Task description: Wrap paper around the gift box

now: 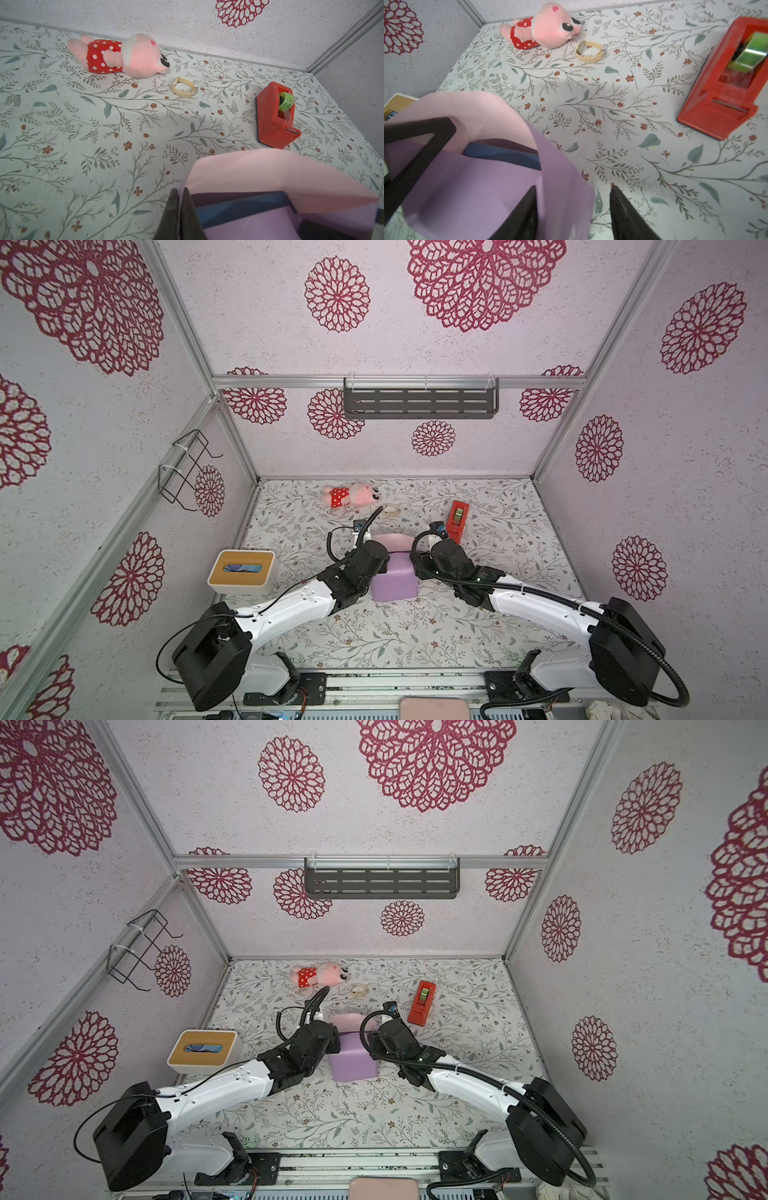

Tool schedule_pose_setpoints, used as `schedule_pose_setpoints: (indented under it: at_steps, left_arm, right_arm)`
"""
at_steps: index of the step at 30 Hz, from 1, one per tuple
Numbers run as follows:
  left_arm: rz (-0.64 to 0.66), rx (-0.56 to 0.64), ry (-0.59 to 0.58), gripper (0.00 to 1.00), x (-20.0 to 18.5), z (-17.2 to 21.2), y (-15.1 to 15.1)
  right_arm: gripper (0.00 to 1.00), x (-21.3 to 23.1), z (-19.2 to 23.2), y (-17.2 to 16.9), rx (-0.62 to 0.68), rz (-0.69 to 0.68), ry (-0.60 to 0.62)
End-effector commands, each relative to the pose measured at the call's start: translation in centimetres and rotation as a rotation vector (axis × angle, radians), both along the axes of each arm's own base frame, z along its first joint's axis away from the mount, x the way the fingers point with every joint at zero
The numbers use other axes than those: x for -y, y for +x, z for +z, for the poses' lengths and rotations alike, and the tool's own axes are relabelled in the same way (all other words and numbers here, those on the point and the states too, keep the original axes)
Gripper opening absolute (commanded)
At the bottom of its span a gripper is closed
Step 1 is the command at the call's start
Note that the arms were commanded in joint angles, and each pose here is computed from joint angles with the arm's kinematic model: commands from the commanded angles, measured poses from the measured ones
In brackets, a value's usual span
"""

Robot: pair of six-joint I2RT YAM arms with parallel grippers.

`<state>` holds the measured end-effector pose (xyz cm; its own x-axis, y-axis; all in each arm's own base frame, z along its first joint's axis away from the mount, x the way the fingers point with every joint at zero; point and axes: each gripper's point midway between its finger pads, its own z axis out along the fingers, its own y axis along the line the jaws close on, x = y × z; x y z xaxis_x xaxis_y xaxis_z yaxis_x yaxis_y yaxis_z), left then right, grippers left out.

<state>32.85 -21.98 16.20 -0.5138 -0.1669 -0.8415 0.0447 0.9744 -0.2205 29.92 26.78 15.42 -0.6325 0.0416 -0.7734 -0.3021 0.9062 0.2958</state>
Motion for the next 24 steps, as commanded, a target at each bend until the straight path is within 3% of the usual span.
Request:
schedule_pose_setpoints:
  at_steps: [1,6,9,14,18,24]
  left_arm:
    - [0.000,0.008,-0.019,0.20,-0.1,0.7,-0.1]
    - [-0.035,-0.019,-0.087,0.46,0.4,0.3,-1.0]
    - [-0.049,-0.047,-0.116,0.57,0.5,-0.8,-1.6]
    - [-0.060,-0.083,-0.110,0.65,0.3,-2.3,-2.0]
    - [-0.048,-0.108,-0.097,0.65,-0.1,-3.3,-1.8]
    - [-0.035,-0.131,-0.073,0.65,-0.7,-4.6,-2.0]
  right_arm:
    - [0.50,0.4,0.3,0.5,0.024,-0.041,0.015]
    - [0.46,0.4,-1.0,0.0,-0.010,-0.042,0.029]
    - [0.46,0.4,-1.2,-0.2,-0.014,-0.043,0.035]
    - [0.46,0.3,-1.0,-0.3,-0.011,-0.038,0.043]
    - [0.48,0.0,0.1,-0.1,0.006,-0.026,0.057]
    - [0.61,-0.7,3.4,-0.3,0.040,0.028,0.079]
